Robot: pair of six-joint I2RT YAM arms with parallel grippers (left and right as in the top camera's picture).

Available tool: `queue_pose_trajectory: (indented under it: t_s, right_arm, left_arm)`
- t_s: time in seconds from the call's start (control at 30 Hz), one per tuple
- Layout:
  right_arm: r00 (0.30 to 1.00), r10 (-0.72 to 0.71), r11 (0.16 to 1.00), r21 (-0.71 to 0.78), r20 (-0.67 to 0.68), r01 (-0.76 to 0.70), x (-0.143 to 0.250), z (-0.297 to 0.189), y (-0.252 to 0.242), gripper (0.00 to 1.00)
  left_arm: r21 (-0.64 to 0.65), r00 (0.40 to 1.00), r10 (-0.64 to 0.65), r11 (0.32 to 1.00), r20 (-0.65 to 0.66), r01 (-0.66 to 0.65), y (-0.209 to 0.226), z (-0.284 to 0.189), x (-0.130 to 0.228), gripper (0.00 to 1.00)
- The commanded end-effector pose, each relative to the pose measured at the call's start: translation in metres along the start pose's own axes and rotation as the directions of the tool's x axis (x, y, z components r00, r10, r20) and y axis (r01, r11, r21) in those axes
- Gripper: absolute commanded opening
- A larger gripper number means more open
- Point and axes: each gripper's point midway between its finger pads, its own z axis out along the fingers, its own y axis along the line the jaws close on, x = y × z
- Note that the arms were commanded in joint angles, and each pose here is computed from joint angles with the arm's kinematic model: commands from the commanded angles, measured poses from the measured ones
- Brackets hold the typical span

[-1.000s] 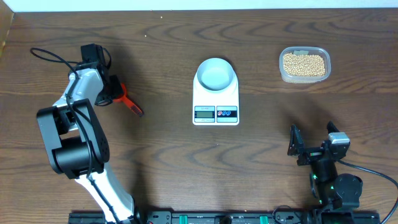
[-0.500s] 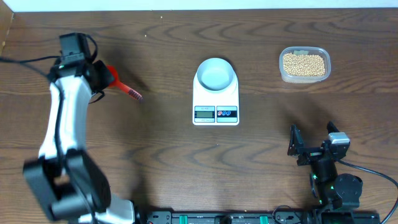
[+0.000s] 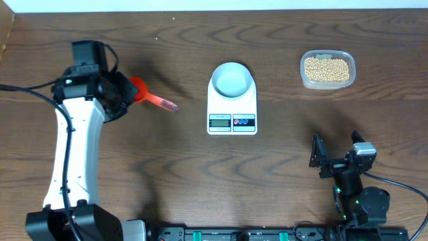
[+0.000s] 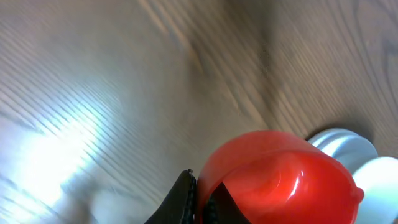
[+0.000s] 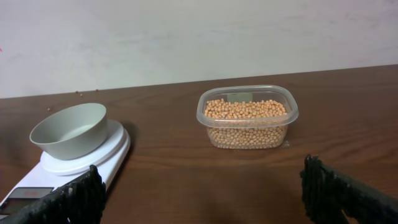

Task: Scoop item into bowl and weigh 50g on scale
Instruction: 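Lift the red scoop with the left gripper toward the scale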

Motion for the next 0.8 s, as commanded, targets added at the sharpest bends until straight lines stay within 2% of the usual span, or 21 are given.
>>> queue_pose_trajectory:
  t_s: [0.0,0.23,0.77]
  right_arm:
    - [1.000,-0.014,1.000,-0.005,0.000,0.014,0.001,0.000,0.001,0.99]
    - [1.000,-0.014,1.000,-0.005,0.000,0.014,0.001,0.000,0.001,0.99]
    - [1.000,0.014,1.000,-0.001,0.011,-0.014,-0.002,0.000,0.001,0.99]
  left_arm:
    - [0.015,0.997,-0.062,0.998,-0.046,0.063,-0.013,0.001,0.020,0.07]
    - [0.087,0.993,0.008,0.996,-0.119,0.002,-0.041,0.000,0.049,0.07]
    - [0.109,0.991,-0.014,0.994,-0.136,0.029,-0.048,-0.001,0.052,0.07]
